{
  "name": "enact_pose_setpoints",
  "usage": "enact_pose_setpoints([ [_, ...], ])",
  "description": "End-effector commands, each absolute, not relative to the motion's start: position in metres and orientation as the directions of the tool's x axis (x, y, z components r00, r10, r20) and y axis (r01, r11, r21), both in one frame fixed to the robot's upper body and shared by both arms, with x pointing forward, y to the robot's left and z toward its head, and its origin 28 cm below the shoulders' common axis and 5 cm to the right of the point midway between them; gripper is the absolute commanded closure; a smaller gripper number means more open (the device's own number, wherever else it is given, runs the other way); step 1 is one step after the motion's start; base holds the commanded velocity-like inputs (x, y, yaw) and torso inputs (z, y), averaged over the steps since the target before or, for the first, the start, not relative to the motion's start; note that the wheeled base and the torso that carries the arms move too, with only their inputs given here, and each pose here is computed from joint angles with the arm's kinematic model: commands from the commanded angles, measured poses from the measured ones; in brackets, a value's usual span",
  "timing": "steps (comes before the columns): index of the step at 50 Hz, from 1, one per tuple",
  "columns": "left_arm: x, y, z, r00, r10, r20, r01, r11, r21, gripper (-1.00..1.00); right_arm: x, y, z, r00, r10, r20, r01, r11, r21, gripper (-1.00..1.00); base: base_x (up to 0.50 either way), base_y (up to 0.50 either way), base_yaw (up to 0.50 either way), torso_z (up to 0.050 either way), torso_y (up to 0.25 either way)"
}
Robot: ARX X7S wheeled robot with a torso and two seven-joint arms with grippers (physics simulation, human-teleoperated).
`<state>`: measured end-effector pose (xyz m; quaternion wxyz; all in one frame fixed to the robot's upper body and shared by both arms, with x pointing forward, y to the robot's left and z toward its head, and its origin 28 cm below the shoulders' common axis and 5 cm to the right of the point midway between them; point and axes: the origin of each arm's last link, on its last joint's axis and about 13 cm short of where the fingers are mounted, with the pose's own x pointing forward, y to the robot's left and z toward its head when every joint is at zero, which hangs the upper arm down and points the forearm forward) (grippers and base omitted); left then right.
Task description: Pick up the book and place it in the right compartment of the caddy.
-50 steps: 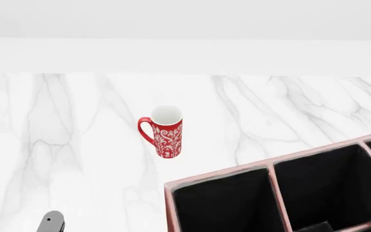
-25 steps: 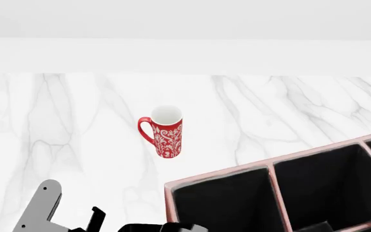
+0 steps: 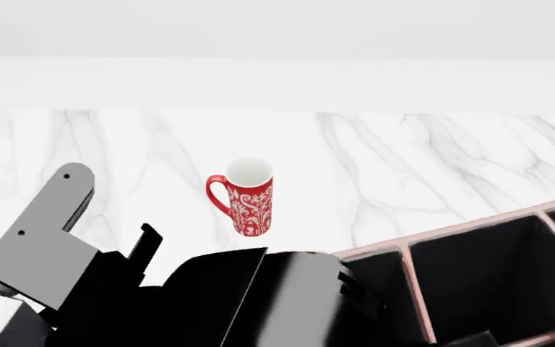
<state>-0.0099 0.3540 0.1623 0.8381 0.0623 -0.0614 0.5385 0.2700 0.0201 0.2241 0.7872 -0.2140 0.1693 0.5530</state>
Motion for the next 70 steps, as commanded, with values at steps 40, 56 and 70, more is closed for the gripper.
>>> enact_pose_setpoints([
  [40, -0.007, 0.355, 0.157, 0.422, 0.893, 0.154, -0.906, 0.422, 0.038, -1.00, 0.323, -0.090, 0.353, 0.897, 0.396, -0.198, -0.424, 0.897, -0.127, 1.00, 0.00, 0.00, 0.00, 0.000, 0.001],
  [56, -0.006, 0.354, 0.158, 0.426, 0.891, 0.155, -0.904, 0.426, 0.036, -1.00, 0.314, -0.140, 0.360, 0.967, 0.202, -0.153, -0.216, 0.973, -0.079, 1.00, 0.00, 0.00, 0.00, 0.000, 0.001],
  [70, -0.005, 0.354, 0.158, 0.429, 0.890, 0.156, -0.903, 0.428, 0.037, -1.00, 0.305, -0.175, 0.361, 0.989, 0.077, -0.125, -0.080, 0.997, -0.023, 1.00, 0.00, 0.00, 0.00, 0.000, 0.001],
])
